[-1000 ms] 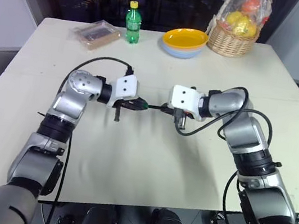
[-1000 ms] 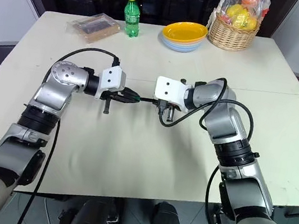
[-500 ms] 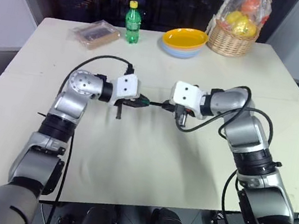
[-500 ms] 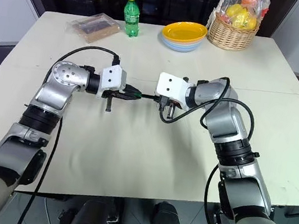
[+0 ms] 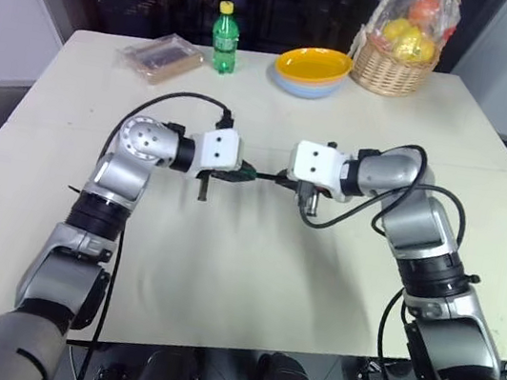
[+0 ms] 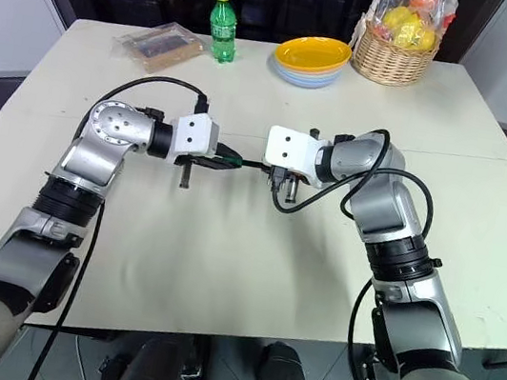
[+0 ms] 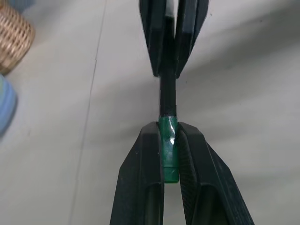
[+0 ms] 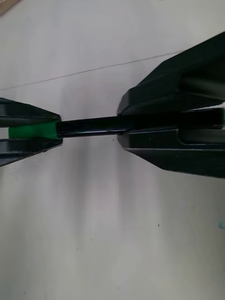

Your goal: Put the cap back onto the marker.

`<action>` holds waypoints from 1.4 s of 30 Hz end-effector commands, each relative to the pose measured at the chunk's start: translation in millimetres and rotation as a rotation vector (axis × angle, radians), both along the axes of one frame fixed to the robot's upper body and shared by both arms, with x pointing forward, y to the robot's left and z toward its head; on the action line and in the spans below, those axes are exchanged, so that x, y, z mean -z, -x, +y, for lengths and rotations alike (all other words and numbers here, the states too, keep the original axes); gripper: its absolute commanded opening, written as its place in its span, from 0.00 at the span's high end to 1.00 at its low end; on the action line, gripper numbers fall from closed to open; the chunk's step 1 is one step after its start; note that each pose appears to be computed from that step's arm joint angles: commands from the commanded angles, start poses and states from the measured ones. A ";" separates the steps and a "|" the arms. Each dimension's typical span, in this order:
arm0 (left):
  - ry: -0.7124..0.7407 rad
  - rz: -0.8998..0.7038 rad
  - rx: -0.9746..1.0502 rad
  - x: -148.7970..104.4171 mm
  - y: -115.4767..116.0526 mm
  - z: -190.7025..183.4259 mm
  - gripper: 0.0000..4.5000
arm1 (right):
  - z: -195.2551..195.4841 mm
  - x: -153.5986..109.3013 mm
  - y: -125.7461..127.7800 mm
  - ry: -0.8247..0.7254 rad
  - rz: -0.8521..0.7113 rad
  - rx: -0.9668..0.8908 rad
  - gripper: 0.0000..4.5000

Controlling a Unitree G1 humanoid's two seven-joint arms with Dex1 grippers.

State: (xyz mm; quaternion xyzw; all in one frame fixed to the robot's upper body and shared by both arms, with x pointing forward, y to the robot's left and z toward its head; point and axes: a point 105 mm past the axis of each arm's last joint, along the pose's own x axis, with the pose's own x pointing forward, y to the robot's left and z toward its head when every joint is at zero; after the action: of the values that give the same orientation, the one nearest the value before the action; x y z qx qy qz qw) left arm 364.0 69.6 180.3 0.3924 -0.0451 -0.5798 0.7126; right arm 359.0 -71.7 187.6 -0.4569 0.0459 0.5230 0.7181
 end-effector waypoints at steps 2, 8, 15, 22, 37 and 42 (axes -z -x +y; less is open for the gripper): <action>0.055 -0.129 0.244 -30.5 27.3 -60.2 1.00 | 63.6 -14.3 32.5 -0.052 -0.067 -0.280 0.98; 0.078 -0.093 0.229 -28.2 23.6 -62.3 1.00 | 64.6 -14.2 33.0 -0.056 -0.065 -0.283 0.98; 0.091 -0.057 0.192 -25.2 20.5 -52.4 1.00 | 60.7 -15.9 30.8 -0.059 -0.066 -0.269 0.98; 0.100 -0.034 0.134 -19.6 16.3 -39.0 0.61 | 46.5 -17.2 23.2 -0.050 -0.069 -0.228 1.00; 0.179 -0.023 -0.043 -31.0 22.8 4.0 0.01 | -23.4 -15.1 -3.6 -0.013 -0.072 -0.022 1.00; 0.224 -0.011 -0.136 -37.3 27.6 23.8 0.01 | -60.6 -15.1 -7.0 -0.025 -0.059 0.100 1.00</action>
State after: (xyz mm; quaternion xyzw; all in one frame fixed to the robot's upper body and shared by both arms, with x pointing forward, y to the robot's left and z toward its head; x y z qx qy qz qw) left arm 340.0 89.4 198.8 0.3191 -0.0580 -0.5351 0.7801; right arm 365.2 -122.9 187.4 -0.4697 0.0587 0.4929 0.7300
